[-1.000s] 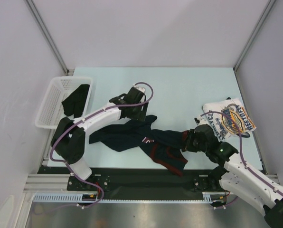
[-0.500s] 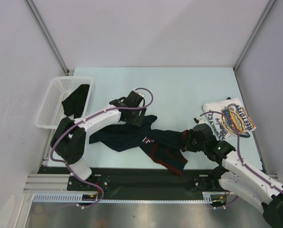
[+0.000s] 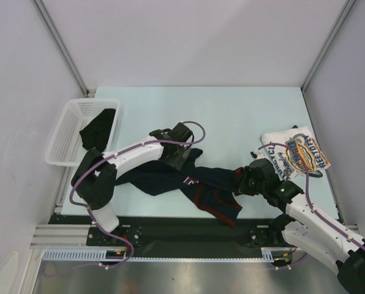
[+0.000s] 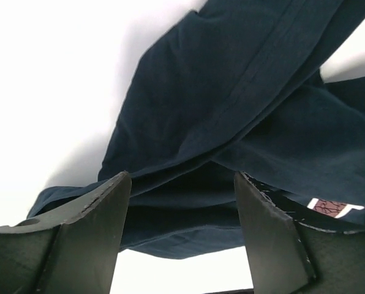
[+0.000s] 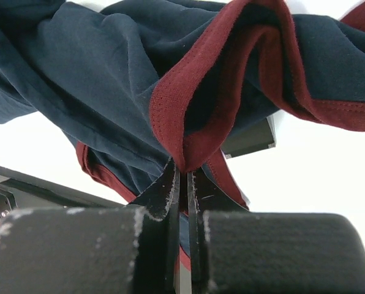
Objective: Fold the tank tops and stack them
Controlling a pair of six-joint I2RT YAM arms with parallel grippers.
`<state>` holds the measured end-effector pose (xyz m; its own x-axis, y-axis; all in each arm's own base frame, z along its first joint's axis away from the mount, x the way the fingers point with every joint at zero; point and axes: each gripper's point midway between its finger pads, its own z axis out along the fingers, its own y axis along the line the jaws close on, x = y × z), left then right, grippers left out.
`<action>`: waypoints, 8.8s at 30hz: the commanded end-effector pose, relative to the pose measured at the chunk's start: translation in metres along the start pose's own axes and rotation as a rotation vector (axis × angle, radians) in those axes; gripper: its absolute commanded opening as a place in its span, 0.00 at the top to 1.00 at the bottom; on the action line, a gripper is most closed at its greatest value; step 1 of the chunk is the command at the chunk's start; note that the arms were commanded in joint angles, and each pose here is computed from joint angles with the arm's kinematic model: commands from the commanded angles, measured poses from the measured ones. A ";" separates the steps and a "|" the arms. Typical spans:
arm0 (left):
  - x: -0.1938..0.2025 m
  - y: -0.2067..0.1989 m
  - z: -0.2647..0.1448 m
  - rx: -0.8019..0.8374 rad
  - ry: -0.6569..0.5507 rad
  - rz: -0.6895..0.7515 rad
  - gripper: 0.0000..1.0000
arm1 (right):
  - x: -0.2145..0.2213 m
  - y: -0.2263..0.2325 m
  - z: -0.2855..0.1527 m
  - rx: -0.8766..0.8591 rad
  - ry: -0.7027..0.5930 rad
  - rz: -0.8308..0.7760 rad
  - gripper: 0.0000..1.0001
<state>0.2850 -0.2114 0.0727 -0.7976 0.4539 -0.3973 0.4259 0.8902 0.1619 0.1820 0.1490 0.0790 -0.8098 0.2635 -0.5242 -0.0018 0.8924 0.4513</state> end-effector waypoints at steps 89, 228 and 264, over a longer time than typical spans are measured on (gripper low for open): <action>-0.126 0.191 -0.216 -0.169 -0.873 -0.782 1.00 | -0.219 0.122 -0.046 -0.137 -0.348 -0.142 1.00; -0.052 0.124 -0.029 0.129 -0.467 -0.803 0.00 | -0.209 0.033 0.110 0.205 -0.164 0.016 0.37; 0.120 0.111 -0.021 -0.075 -0.269 -1.106 0.01 | -0.030 -0.022 0.078 0.388 0.021 0.065 1.00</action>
<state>0.2184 -0.0664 0.0499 -0.6413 -0.5748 -0.5083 -0.4409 0.8182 -0.3690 0.2497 0.1655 0.0201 -0.8474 0.2984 -0.4391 0.2222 0.9505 0.2173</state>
